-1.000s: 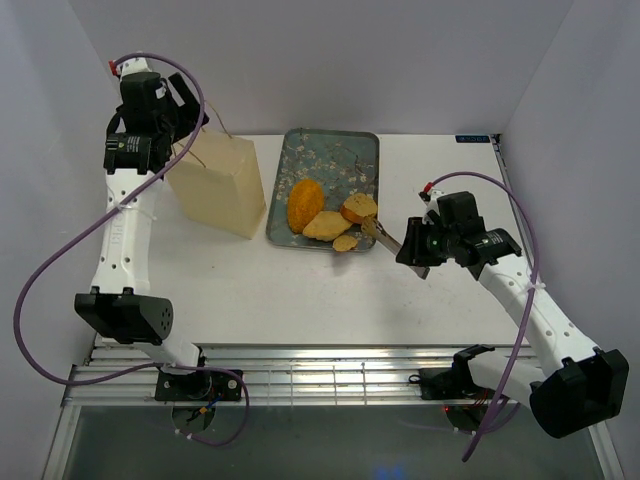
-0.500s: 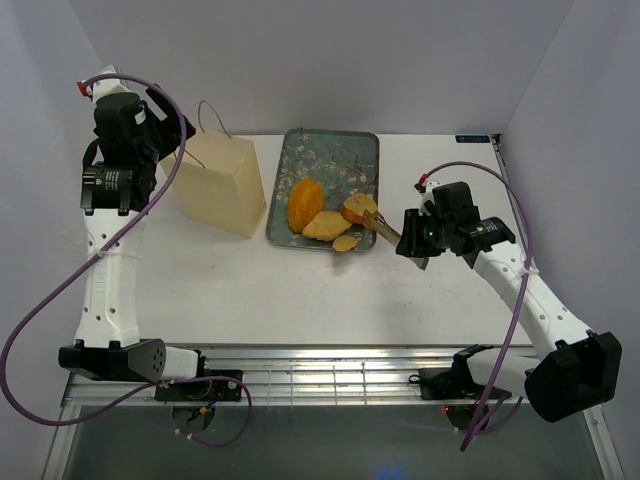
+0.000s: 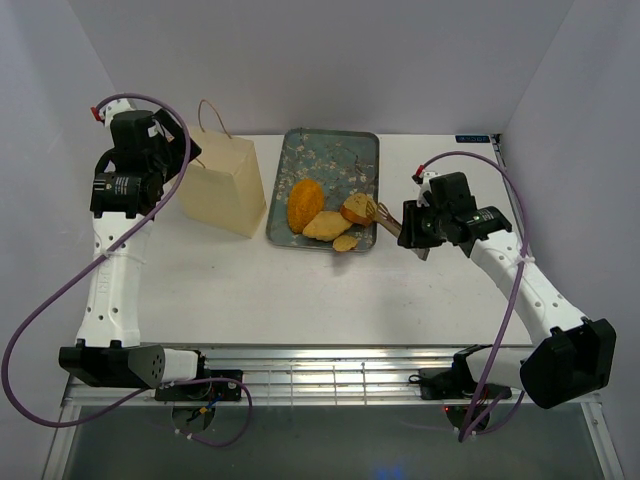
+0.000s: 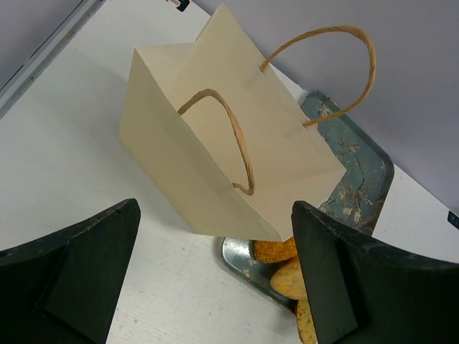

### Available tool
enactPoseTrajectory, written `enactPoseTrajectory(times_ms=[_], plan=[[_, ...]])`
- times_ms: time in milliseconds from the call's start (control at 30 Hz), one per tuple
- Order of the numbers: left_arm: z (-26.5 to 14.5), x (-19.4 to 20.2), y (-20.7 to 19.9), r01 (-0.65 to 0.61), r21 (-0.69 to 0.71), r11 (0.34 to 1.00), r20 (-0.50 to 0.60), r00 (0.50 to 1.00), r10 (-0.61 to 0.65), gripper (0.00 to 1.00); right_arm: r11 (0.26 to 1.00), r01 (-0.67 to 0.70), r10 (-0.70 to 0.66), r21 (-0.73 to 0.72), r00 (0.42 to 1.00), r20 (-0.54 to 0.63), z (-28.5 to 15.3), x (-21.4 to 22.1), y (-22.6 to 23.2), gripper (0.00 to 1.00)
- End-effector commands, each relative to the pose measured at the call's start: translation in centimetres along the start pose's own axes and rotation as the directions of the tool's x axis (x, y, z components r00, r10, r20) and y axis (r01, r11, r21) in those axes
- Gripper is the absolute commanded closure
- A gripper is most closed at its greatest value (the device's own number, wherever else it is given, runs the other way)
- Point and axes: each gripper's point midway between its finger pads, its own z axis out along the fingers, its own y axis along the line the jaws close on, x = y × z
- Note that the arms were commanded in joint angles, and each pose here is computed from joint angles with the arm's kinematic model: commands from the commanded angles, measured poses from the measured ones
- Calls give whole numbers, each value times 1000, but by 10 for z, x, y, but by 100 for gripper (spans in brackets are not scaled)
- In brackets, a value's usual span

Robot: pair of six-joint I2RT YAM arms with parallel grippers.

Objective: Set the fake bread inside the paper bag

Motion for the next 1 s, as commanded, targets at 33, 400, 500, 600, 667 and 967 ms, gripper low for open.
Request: enactPoseTrajectory(times_ms=[33,400,500,600,667,967], plan=[[-15,-11,-3,26,36,999,39,999,-27,4,997,-8,13,-71,997,72,-17,-18,18,57],[-18,-4,-6,20,80,997,29,999,-23,4,996,27,-22,-84,998,61,-15,-3,17,53],[-20,-4,-6,18,85,996,33,999,-21,4,998,35,-31,-60,998,59,-16,-2,12,52],[-22,-2,-6,17,93,996,30,999,-20,4,998,40,-37,-51,998,47,-14,2,10,52],[-23,-1,-6,16,98,995,28,999,-18,4,998,43,-41,-54,998,38,-11,6,9,52],[-29,-3,-8,10,117,993,34,999,-14,4,997,46,-45,-66,999,21,0,12,9,52]])
